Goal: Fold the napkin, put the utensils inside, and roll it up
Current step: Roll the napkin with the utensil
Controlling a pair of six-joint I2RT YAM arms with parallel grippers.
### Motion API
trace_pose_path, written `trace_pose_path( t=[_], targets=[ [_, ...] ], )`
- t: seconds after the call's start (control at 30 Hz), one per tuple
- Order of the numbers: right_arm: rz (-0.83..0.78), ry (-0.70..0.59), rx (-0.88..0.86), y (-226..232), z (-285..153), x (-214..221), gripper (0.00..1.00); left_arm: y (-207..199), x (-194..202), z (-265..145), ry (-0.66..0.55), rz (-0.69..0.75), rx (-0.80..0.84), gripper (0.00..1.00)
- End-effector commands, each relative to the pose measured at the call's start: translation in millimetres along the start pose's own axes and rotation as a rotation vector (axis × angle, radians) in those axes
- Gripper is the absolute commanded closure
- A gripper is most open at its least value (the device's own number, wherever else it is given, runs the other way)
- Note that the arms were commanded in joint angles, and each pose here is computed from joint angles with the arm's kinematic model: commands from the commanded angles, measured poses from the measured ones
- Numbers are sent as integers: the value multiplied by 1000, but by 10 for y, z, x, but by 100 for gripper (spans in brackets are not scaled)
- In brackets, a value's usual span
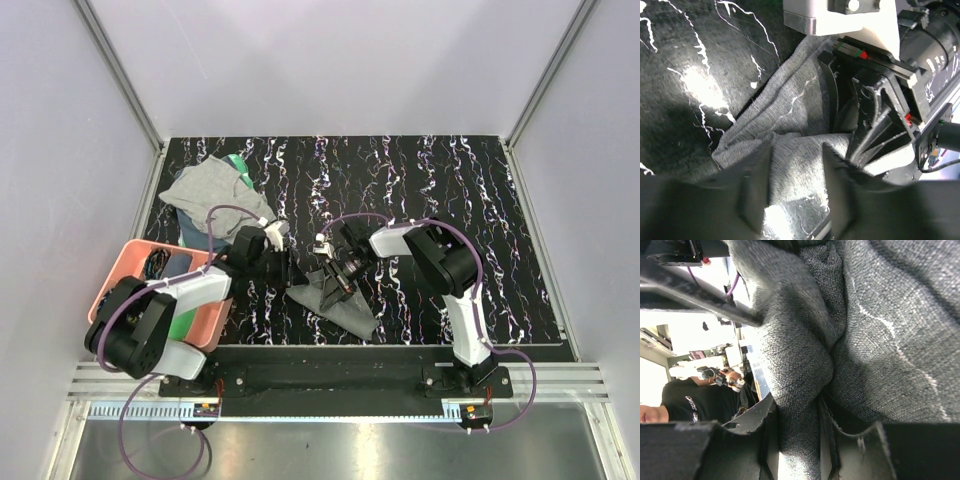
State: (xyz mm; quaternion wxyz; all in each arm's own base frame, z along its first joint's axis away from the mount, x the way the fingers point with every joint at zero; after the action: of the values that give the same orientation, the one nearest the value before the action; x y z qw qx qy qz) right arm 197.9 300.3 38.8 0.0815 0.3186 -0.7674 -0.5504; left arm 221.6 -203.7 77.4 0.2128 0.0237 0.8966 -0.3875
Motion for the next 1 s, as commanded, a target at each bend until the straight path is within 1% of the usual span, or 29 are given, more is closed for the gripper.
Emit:
trace_pose_path(
  t=[0.0,0.07,0.1,0.13,0.2,0.23,0.27,0.33,0.37,0.43,0.47,0.53,0.57,0.63,0.67,0.77,0.97],
  targets=[
    [8,-16,23,12,-45,-113,68,-1,42,87,29,2,29,69],
    [1,-22,51,19,-69,-142,63,65,78,138,58,-23,0,79],
    [-7,-32,67,58,-99,-172,61,89,101,144,77,-34,-15,82],
    [-13,-34,81,78,-111,-188,56,116,112,177,96,-45,-28,85],
    [-35,-53,147,139,-186,-247,52,160,152,190,130,-56,-52,90],
    [-46,-59,172,170,-212,-272,48,176,160,210,143,-59,-57,90],
    [-51,-67,235,156,-255,-288,46,188,176,211,155,-61,-63,90],
    [-102,-104,296,284,-369,-364,43,191,175,225,164,-63,-64,91],
    [-121,-121,355,286,-420,-395,39,183,170,227,166,-60,-59,91],
    [-187,-162,413,427,-536,-451,37,184,174,233,170,-63,-58,91],
    [-216,-184,481,413,-596,-486,35,186,170,236,169,-63,-59,91],
    [-315,-213,538,562,-647,-490,33,191,169,245,171,-63,-61,91],
    [-354,-241,602,544,-682,-532,30,204,200,233,187,-73,-70,91],
    [-455,-247,654,648,-644,-475,28,203,199,241,192,-72,-68,91],
    [-509,-267,707,659,-671,-468,25,196,203,239,194,-71,-66,91],
    [-582,-268,766,668,-604,-416,22,190,185,238,187,-66,-67,91],
    [-603,-225,783,588,-512,-292,17,163,165,224,181,-62,-61,91]
  ],
)
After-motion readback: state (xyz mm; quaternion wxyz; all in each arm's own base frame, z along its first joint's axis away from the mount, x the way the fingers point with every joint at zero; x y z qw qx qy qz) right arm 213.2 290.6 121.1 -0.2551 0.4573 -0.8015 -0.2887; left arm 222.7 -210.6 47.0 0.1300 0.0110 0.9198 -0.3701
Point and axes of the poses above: each gripper's point midway between its finger pads, its own z axis out along the fingers, its own y axis along the line the jaws close on, x = y × z, the point moved 4 cm from there along -z, back along the fingers, and after that the axes turned 6 degrees about -z, right-handed, at the moved point
